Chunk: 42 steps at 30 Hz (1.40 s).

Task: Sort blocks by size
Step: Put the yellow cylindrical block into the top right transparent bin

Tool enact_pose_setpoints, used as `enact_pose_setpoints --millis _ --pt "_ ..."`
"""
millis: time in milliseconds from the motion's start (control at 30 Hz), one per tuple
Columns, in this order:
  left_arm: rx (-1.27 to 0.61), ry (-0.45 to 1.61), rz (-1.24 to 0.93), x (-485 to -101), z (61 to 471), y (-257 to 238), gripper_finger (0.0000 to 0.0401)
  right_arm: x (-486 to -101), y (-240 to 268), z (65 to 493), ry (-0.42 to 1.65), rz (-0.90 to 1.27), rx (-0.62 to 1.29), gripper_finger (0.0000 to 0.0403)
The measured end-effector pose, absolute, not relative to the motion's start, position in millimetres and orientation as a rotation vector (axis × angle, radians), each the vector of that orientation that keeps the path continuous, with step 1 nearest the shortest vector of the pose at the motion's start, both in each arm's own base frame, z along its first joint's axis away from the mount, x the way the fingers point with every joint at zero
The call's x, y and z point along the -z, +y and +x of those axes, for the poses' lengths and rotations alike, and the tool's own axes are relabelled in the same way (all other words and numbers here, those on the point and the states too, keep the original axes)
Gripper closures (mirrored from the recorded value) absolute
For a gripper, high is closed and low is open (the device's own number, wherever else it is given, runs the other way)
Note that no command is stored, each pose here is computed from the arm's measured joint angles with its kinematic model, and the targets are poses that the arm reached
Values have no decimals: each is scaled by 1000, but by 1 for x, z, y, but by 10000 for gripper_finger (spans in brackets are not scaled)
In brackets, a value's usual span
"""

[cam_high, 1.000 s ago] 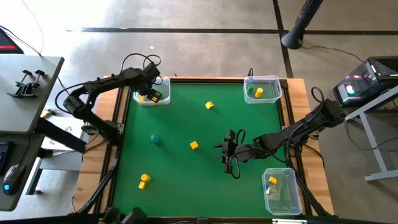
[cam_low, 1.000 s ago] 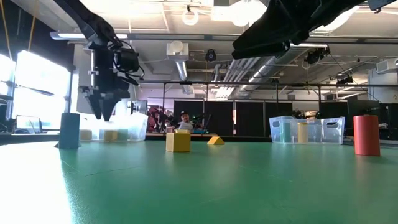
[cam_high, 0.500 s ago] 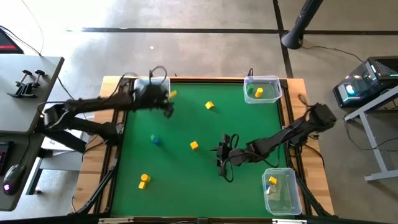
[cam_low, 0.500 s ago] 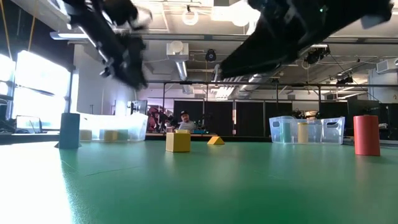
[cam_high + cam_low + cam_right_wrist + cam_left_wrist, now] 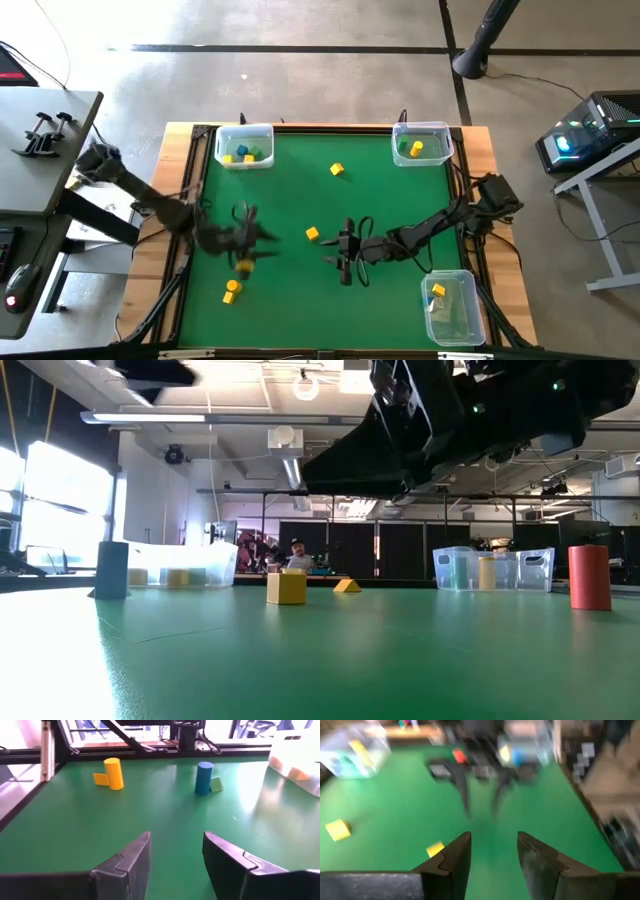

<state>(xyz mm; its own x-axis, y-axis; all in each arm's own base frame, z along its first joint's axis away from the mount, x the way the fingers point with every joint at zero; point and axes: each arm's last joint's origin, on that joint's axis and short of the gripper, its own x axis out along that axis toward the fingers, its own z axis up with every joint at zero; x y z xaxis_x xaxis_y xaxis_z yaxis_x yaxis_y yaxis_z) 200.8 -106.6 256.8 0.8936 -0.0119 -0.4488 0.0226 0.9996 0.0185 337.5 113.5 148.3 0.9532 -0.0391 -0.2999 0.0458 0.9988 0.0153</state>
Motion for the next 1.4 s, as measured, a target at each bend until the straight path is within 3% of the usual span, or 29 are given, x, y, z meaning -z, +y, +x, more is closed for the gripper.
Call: enact_pose_setpoints --millis 100,467,667,1067,1400 --pt "22 632 -6 -256 190 -131 271 -148 113 338 303 39 36 233" --pt "-263 1254 -505 -249 160 -181 297 -149 113 338 302 34 33 233" --pt "-483 1386 -675 -233 157 -189 279 -149 113 338 302 9 29 233" --pt "-598 1419 -721 -218 176 -184 145 -149 113 338 303 -22 24 233" --pt "-576 1534 -677 -203 195 -175 156 -148 114 337 307 -22 19 233"
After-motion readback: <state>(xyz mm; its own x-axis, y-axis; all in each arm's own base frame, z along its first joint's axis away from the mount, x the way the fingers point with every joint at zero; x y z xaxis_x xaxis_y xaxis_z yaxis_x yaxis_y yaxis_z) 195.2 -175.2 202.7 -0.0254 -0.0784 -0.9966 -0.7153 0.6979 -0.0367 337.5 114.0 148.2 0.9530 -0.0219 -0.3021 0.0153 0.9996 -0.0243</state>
